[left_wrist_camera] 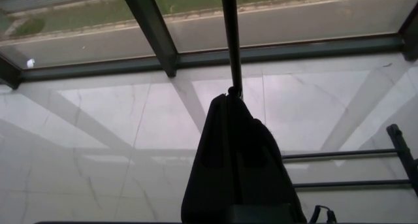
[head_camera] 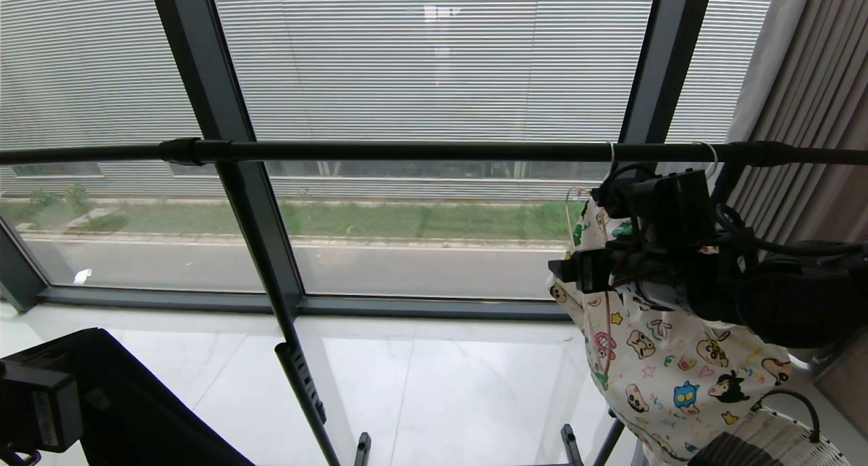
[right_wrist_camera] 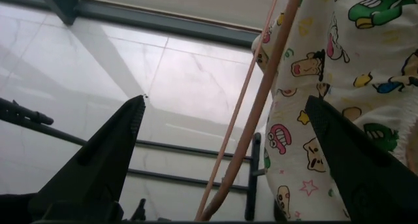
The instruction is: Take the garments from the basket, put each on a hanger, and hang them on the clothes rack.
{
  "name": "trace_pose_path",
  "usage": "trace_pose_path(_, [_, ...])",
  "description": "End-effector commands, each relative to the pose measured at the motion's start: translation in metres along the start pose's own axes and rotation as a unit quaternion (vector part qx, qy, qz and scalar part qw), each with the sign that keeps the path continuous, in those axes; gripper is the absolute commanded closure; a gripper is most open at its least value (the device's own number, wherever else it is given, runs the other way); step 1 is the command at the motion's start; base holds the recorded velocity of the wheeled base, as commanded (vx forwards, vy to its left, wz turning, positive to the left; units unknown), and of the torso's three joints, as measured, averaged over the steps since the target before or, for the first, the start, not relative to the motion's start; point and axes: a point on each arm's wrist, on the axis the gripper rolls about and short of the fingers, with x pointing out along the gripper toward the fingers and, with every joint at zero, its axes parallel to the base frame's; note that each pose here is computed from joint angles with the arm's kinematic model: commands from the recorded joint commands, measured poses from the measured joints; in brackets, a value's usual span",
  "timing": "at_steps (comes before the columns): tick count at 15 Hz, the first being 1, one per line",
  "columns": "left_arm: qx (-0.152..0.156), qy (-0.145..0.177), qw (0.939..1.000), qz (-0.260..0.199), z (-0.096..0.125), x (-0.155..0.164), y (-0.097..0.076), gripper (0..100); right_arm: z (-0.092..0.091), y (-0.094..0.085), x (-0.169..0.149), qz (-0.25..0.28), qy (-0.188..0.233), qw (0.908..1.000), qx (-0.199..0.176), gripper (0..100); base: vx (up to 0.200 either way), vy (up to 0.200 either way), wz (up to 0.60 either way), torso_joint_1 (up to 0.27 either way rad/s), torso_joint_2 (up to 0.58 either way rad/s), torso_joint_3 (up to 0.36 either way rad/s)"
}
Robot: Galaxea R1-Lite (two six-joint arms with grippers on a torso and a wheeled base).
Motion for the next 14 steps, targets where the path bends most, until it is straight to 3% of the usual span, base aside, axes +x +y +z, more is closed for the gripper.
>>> trace_pose_path(1, [0.000, 0.000, 1.0000, 0.000, -0.0033, -0.0017, -0.0001, 100, -0.0016, 0.0011, 0.0031, 0.000, 0.004, 1.0000, 0.001, 0, 0.000, 0.000, 0.00, 0.000, 0.00, 0.000])
trace_pose_path(9, [0.001, 0.001, 1.0000, 0.000, -0.0037, -0.0016, -0.0002, 100, -0.0037, 0.0007, 0.0037, -0.002, 0.009, 0.9999, 0.014, 0, 0.000, 0.000, 0.00, 0.000, 0.00, 0.000])
trace_pose_path(10, [0.001, 0.001, 1.0000, 0.000, -0.0037, -0.0016, -0.0002, 100, -0.0041, 0.0007, 0.0037, -0.003, 0.009, 0.9999, 0.014, 100, 0.000, 0.000, 0.00, 0.000, 0.00, 0.000])
trace_pose_path(14, [0.002, 0.001, 1.0000, 0.000, -0.0037, -0.0016, -0.0002, 100, -0.0041, -0.0010, 0.0044, -0.021, 0.006, 0.9997, 0.015, 100, 0.000, 0.000, 0.00, 0.000, 0.00, 0.000])
